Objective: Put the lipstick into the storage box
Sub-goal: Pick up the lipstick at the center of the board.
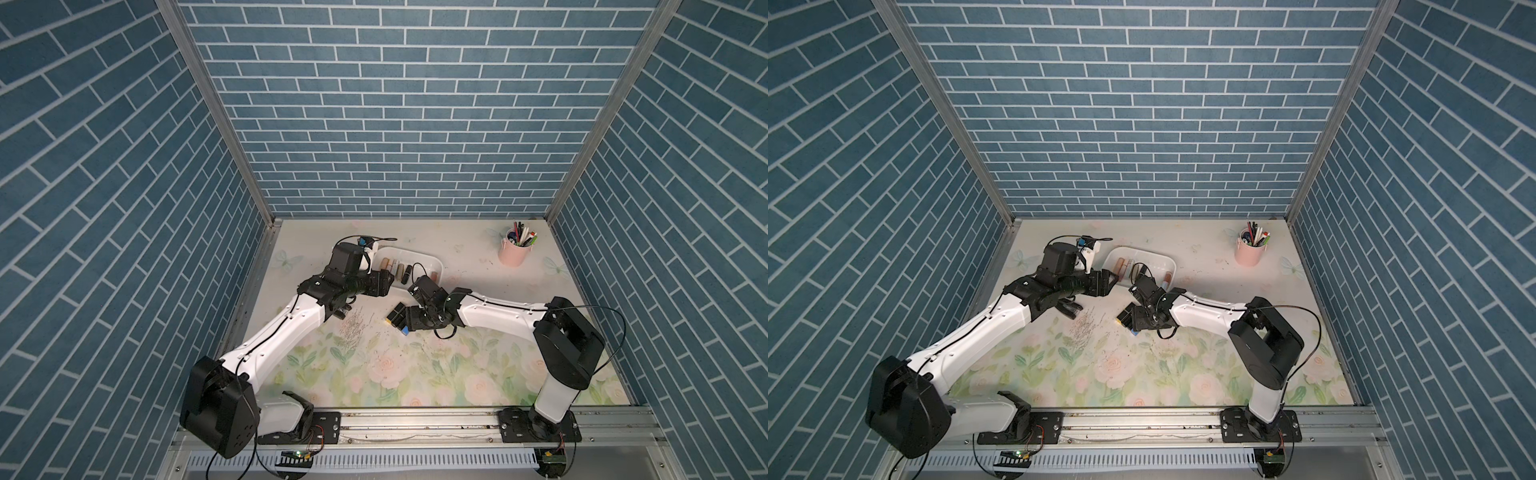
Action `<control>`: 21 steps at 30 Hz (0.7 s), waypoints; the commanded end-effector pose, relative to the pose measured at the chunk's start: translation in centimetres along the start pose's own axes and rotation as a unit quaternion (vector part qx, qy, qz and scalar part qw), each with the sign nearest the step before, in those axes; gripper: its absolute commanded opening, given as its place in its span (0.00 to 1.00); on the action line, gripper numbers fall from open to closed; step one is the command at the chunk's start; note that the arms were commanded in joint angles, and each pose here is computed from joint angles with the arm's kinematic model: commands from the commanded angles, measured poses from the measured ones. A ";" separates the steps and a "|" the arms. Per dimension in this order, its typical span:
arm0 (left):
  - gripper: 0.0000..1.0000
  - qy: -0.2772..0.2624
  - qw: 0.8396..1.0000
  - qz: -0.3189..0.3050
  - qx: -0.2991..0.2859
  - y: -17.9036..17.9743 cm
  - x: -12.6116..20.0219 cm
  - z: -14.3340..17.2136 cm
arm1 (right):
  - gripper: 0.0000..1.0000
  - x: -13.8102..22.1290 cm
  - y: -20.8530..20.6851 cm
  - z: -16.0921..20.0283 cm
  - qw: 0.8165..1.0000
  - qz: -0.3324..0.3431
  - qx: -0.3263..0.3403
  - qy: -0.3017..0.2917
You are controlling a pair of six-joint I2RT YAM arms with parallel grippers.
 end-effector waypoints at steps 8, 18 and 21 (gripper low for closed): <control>0.76 -0.007 1.000 -0.007 0.010 1.5 0.8 0.4 | 0.69 -1.3 0.3 -0.2 1.000 0.006 -0.009 0.013; 0.76 -0.012 1.000 -0.014 0.014 2.5 1.2 0.3 | 0.68 -2.5 0.3 0.1 1.000 0.010 -0.004 0.026; 0.76 -0.013 1.000 -0.015 0.014 2.6 1.3 0.3 | 0.67 -2.7 0.2 0.4 0.999 0.012 -0.002 0.032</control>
Point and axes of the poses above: each gripper's point midway between its finger pads, its own x axis back along the fingers, its own y axis along the line the jaws close on, z = x × y, the point moved 1 cm from there along x, back along the fingers, and after that the axes turned 13 degrees about x, right-handed, at the moved point
